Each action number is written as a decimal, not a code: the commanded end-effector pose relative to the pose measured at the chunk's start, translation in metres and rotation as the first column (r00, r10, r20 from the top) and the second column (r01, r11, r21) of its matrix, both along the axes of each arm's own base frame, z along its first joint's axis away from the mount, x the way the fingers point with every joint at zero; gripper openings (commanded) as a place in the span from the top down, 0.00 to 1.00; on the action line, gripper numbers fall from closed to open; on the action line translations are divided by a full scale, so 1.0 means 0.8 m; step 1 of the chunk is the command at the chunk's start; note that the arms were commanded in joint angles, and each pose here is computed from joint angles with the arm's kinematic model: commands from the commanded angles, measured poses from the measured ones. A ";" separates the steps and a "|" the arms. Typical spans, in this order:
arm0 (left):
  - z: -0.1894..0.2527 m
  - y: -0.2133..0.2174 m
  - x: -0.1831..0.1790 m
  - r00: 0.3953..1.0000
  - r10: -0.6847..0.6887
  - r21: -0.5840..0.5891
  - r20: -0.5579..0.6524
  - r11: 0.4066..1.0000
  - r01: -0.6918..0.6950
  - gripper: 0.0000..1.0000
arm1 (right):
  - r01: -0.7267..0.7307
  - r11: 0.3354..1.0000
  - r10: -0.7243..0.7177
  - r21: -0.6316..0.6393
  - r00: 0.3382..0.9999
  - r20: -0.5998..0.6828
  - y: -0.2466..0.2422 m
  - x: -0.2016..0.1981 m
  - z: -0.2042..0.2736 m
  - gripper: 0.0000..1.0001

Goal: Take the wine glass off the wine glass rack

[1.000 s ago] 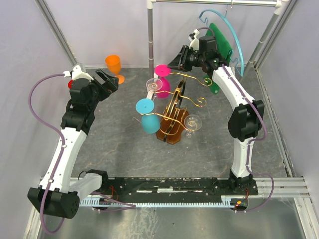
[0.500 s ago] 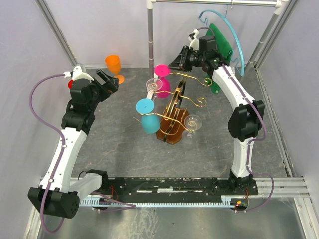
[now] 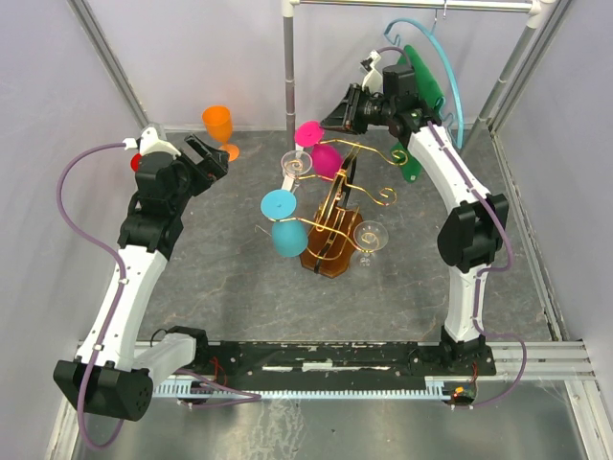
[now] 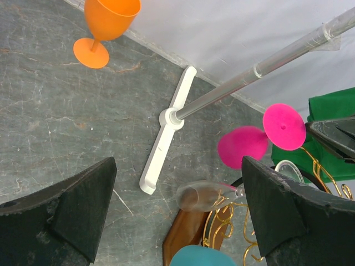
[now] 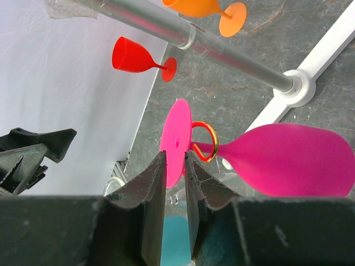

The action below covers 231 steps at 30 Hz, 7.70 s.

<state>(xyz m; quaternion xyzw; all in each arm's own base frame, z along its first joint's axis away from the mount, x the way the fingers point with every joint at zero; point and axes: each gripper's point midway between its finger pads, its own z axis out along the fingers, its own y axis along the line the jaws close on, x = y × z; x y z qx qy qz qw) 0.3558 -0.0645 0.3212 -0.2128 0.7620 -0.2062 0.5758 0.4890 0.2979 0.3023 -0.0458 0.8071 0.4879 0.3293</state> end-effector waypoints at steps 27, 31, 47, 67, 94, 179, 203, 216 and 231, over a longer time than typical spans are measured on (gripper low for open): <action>0.003 -0.004 0.001 1.000 -0.019 0.001 0.018 1.000 0.019 0.00 | -0.122 0.991 0.120 0.055 0.992 0.036 0.039 -0.012 0.017 0.71; 0.003 -0.005 0.001 1.000 -0.020 -0.001 0.018 1.000 0.020 0.00 | -0.137 0.988 0.133 0.073 0.990 0.046 0.040 -0.014 0.024 0.70; 0.000 -0.006 0.001 1.000 -0.025 -0.001 0.013 1.000 0.025 0.00 | -0.011 0.991 0.015 -0.132 1.000 0.026 0.008 -0.002 -0.009 0.71; -0.001 -0.004 0.002 1.000 -0.022 0.007 0.014 1.000 0.022 0.01 | -0.077 0.994 0.077 -0.071 0.997 -0.002 0.037 0.000 -0.011 0.69; -0.008 -0.003 0.000 1.000 -0.021 0.020 0.002 1.000 0.021 0.01 | -0.148 0.989 0.147 0.022 0.989 0.019 0.073 -0.005 0.002 0.71; -0.001 -0.002 -0.011 1.000 -0.029 0.031 0.005 0.999 0.028 0.01 | -0.051 0.998 0.042 0.036 0.975 0.219 0.023 -0.008 0.101 0.99; 0.121 -0.068 -0.062 0.939 -0.325 -0.104 0.109 0.936 0.336 0.01 | -0.269 0.793 0.582 -0.547 0.066 0.810 0.040 -0.365 0.167 0.98; 0.156 -0.126 -0.090 0.806 -0.567 -0.232 0.170 0.772 0.592 0.01 | -0.271 0.710 0.675 -0.650 -0.003 0.738 0.089 -0.365 0.149 0.98; 0.134 -0.150 -0.100 0.719 -0.687 -0.314 0.108 0.662 0.680 0.01 | -0.324 0.661 0.697 -0.676 -0.067 0.714 0.130 -0.381 0.147 0.99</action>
